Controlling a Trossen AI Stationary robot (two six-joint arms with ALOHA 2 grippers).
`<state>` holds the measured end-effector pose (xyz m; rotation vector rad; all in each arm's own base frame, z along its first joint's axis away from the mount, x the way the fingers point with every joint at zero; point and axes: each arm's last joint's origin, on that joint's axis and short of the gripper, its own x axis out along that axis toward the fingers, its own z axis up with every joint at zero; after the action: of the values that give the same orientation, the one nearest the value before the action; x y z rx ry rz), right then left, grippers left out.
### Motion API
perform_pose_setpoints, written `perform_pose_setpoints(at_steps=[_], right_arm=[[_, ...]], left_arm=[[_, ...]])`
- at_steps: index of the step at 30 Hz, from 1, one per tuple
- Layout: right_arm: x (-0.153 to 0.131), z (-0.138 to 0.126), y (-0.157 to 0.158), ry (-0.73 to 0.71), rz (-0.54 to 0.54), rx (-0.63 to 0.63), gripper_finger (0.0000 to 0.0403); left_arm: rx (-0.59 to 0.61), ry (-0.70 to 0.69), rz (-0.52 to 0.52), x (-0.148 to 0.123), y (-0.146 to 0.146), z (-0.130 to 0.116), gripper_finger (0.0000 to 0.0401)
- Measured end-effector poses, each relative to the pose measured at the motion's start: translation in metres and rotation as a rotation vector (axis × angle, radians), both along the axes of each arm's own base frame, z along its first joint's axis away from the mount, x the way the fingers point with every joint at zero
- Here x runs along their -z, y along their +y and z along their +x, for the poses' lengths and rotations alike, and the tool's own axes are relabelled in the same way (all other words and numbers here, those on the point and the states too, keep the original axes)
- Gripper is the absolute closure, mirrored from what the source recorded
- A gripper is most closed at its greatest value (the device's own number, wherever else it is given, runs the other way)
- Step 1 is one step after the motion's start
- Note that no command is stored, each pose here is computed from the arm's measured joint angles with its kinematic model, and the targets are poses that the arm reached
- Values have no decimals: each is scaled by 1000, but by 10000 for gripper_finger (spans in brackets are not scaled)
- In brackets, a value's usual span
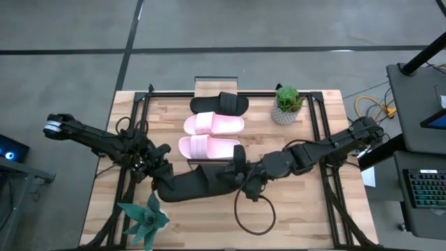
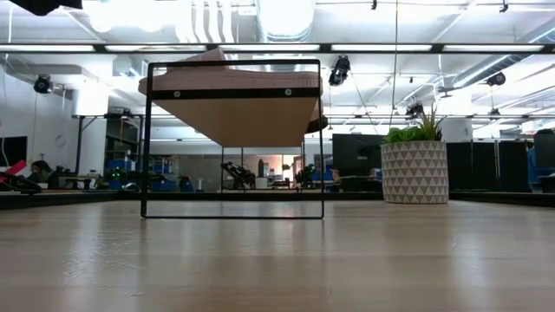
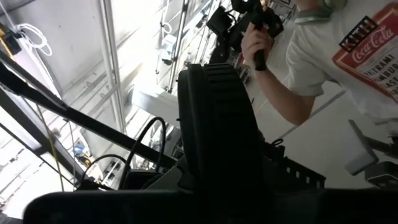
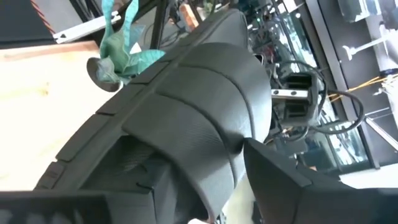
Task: Pick and place slides into the shelf
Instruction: Put the black slipper on the shelf
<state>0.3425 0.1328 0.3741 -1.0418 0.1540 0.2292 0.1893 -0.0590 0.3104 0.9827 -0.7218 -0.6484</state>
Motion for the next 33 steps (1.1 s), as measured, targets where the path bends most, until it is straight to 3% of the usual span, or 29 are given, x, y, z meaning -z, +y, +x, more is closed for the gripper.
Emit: perform_pose_setpoints(at_steps=[5,12,14,22,25,33], right_arm=[[-1,0,0,-11,-2,-4,277],[-2,0,0,-27,-30,-6,383],[-2,1,-1,-33,-33,14,388],[-6,2,-5,-73,-71,113,393],[-7,1,-8,-79,-134,219,393],[-7,5,-35,-46,-209,374,394]], left_arm=[[-5,0,-3,0,0,0,359],[-3,19,-14,0,0,0,359],[4,51,-50,-1,0,-1,345],[-90,164,-274,-11,6,-6,208],[-89,219,-346,-13,8,-9,172],[-36,298,-438,-24,13,-37,137]])
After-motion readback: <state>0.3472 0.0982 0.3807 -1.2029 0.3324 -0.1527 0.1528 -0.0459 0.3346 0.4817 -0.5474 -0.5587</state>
